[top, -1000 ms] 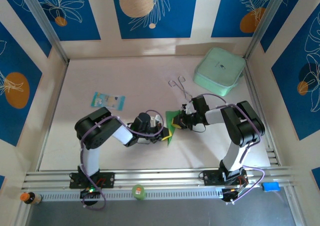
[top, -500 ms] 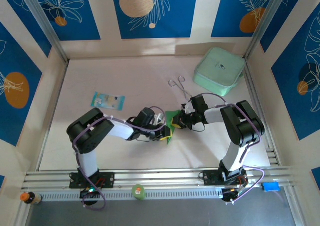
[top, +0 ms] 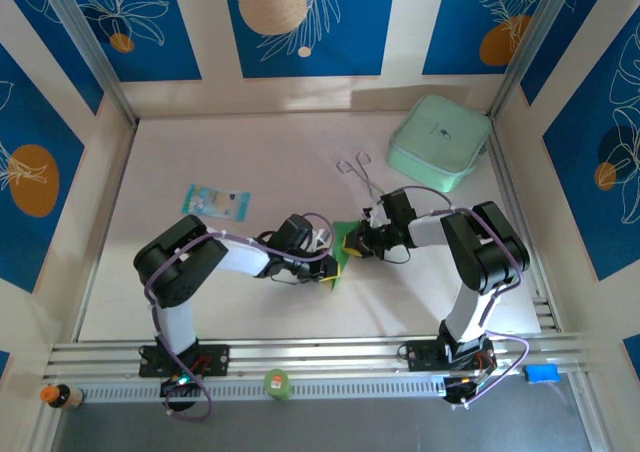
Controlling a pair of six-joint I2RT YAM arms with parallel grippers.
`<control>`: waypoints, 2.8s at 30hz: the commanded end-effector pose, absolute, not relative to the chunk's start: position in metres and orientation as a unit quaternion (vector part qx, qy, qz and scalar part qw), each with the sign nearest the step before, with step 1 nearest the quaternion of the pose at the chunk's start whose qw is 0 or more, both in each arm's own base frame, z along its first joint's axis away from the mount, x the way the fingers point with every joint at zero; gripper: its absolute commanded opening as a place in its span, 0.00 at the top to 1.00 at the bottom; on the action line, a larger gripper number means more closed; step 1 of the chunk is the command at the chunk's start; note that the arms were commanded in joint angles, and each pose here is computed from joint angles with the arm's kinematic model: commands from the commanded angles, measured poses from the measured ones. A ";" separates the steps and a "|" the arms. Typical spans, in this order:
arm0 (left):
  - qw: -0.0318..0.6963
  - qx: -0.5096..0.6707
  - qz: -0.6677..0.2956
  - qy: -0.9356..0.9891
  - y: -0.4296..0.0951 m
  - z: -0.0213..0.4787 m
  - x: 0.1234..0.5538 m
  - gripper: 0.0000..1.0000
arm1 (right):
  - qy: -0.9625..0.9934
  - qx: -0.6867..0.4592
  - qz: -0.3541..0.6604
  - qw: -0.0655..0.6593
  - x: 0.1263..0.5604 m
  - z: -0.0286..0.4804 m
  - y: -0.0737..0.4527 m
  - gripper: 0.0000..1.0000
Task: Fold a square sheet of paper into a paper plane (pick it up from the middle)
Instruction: Fold the wing for the fifth time at the center of the table.
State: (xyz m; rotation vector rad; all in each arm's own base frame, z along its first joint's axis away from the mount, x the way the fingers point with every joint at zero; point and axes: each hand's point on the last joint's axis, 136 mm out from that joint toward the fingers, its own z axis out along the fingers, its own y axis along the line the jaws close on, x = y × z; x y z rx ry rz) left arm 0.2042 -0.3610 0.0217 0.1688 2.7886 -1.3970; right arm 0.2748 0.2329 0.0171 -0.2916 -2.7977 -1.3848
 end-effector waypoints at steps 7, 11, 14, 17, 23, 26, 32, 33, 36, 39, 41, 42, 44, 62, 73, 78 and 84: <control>-0.042 0.045 -0.371 0.927 -0.323 -0.009 0.170 0.74 | -0.918 -0.113 -0.380 0.025 0.261 -0.015 0.222 0.90; -0.049 0.050 -0.360 0.930 -0.321 -0.014 0.168 0.74 | -0.917 -0.114 -0.380 0.025 0.261 -0.015 0.223 0.90; -0.052 0.052 -0.358 0.931 -0.321 -0.015 0.167 0.75 | -0.917 -0.113 -0.381 0.026 0.261 -0.015 0.223 0.90; -0.054 0.054 -0.353 0.932 -0.319 -0.018 0.165 0.78 | -0.917 -0.113 -0.381 0.026 0.261 -0.015 0.224 0.90; -0.057 0.052 -0.347 0.935 -0.316 -0.022 0.163 0.85 | -0.918 -0.113 -0.380 0.025 0.260 -0.015 0.224 0.90; -0.058 0.051 -0.348 0.935 -0.316 -0.023 0.163 0.87 | -0.918 -0.113 -0.379 0.026 0.261 -0.015 0.224 0.90; -0.058 0.046 -0.350 0.934 -0.314 -0.024 0.160 0.89 | -0.918 -0.114 -0.378 0.027 0.260 -0.016 0.223 0.90; -0.057 0.045 -0.350 0.934 -0.314 -0.023 0.160 0.87 | -0.918 -0.113 -0.378 0.026 0.261 -0.016 0.223 0.90; -0.048 0.047 -0.349 0.935 -0.312 -0.019 0.162 0.80 | -0.918 -0.114 -0.378 0.026 0.261 -0.016 0.224 0.90; -0.044 0.052 -0.340 0.938 -0.309 -0.017 0.162 0.78 | -0.918 -0.114 -0.378 0.027 0.261 -0.016 0.223 0.90; -0.045 0.054 -0.335 0.940 -0.307 -0.017 0.161 0.78 | -0.918 -0.114 -0.378 0.026 0.261 -0.016 0.223 0.90; -0.046 0.054 -0.335 0.939 -0.307 -0.018 0.161 0.78 | -0.918 -0.114 -0.378 0.026 0.261 -0.016 0.223 0.90; -0.052 0.054 -0.339 0.938 -0.309 -0.019 0.160 0.80 | -0.918 -0.114 -0.378 0.026 0.261 -0.016 0.223 0.90; -0.055 0.033 -0.351 0.934 -0.308 -0.025 0.156 0.92 | -0.918 -0.117 -0.377 0.027 0.260 -0.018 0.222 0.90; 0.006 0.060 -0.370 0.927 -0.321 0.006 0.179 0.74 | -0.915 -0.113 -0.386 0.023 0.262 -0.013 0.224 0.89; 0.033 0.075 -0.390 0.917 -0.334 0.025 0.195 0.71 | -0.915 -0.113 -0.387 0.021 0.261 -0.012 0.224 0.89; 0.054 0.073 -0.401 0.911 -0.340 0.037 0.213 0.68 | -0.915 -0.113 -0.387 0.023 0.260 -0.012 0.224 0.89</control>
